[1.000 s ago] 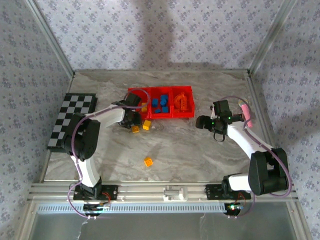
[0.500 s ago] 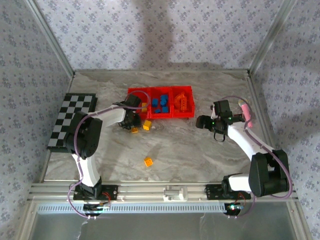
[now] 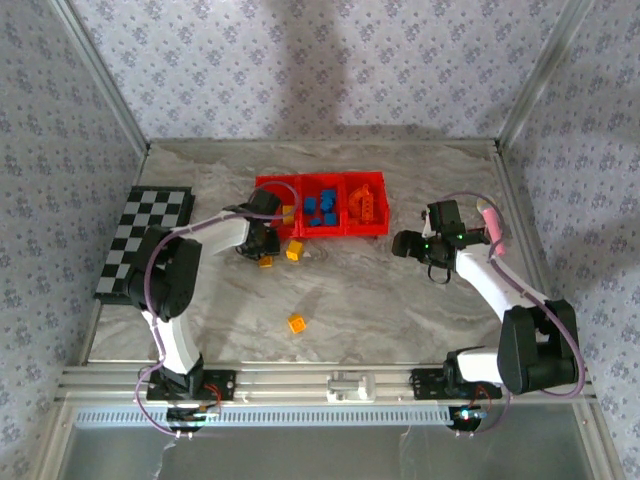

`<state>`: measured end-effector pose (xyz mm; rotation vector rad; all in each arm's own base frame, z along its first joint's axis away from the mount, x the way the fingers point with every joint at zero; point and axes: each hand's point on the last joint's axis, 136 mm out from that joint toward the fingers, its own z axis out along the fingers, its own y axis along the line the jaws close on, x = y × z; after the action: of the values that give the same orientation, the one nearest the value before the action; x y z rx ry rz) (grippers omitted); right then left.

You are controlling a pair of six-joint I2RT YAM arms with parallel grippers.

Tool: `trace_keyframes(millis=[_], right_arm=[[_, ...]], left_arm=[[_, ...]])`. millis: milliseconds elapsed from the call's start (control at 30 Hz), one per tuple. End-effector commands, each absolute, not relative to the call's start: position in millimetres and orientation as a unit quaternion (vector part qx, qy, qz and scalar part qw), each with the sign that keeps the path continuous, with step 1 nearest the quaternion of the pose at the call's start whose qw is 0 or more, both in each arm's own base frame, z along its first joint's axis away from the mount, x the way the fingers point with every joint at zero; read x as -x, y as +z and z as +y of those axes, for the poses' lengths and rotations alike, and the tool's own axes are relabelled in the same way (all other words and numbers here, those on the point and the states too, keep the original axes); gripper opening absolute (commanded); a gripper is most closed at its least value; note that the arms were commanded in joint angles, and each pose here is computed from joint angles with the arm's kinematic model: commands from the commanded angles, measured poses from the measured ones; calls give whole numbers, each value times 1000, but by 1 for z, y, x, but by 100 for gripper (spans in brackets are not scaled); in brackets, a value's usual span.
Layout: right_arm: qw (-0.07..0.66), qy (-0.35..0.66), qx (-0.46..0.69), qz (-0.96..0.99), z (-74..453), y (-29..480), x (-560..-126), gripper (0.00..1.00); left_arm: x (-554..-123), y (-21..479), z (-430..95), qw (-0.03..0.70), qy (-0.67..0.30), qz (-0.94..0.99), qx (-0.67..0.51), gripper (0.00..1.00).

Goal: Sort the legos into containers by color
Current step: Pick up the lego from the center of the table, then place the lego in the container.

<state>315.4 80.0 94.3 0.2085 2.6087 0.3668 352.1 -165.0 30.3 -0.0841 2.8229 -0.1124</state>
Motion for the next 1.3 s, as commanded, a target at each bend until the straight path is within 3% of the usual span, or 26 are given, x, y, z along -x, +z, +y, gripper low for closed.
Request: trace_keyframes(millis=[0,433,800,1067,1267], right_arm=[[246,127,-80,957,75,94,-312,84],[249,127,-80,957,75,95,-310,84],[246,122,-83,958,66,98,-301,84],[254,122,-90,955,61,99,-304,84],[253,129,-91,954,64,99,-307,84]], left_arm=[[-354,69,-178,192,-72,979,11,32],[-422,153,-183,286,-47,957,-16,36],[-481,132,-203,285,-39,957,-23,35],[-485,114,-189,272,-28,962,-3,35],[-484,100,-186,258,-30,966,0,41]])
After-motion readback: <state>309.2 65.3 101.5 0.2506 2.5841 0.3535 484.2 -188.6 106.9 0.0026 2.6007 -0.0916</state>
